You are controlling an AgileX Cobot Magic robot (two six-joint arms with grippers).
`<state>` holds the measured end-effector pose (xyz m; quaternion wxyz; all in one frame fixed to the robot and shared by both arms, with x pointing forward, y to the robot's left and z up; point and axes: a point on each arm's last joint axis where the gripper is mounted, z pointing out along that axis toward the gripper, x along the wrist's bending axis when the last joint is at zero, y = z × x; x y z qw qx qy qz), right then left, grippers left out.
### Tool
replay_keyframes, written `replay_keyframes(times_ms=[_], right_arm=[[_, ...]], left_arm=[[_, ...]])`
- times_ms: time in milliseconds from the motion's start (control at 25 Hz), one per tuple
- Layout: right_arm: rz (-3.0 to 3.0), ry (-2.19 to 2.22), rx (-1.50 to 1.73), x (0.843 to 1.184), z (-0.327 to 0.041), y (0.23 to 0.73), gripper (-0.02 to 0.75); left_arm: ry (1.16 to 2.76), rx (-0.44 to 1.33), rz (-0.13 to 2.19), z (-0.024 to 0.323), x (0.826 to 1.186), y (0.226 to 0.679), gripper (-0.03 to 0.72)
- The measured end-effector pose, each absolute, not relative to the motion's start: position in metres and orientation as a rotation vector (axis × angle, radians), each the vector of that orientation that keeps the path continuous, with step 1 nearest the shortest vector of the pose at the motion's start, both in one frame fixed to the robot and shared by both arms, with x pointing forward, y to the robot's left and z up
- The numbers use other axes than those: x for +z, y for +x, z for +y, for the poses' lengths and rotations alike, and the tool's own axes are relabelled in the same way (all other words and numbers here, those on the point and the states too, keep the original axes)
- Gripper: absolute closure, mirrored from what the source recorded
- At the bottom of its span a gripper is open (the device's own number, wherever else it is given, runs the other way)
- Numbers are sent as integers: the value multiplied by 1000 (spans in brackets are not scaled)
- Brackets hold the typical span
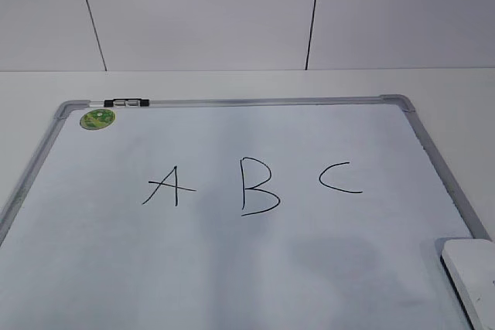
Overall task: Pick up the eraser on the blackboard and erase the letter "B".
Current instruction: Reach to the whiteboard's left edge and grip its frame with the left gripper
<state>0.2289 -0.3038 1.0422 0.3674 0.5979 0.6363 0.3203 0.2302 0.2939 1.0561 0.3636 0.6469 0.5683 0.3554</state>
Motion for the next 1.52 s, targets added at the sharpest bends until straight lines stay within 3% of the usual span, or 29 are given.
replay_keyframes(times_ms=[600, 1360, 1520], right_arm=[[1648, 1547, 810, 1042, -304, 232, 174], [1928, 1903, 710, 1036, -289, 288, 174], [1966, 1944, 664, 1037, -288, 300, 174]], left_arm=[[1665, 915, 1462, 294, 1056, 230, 449], [1653, 903, 1469, 293, 1056, 230, 449], [1634, 830, 1544, 293, 1056, 238, 448]])
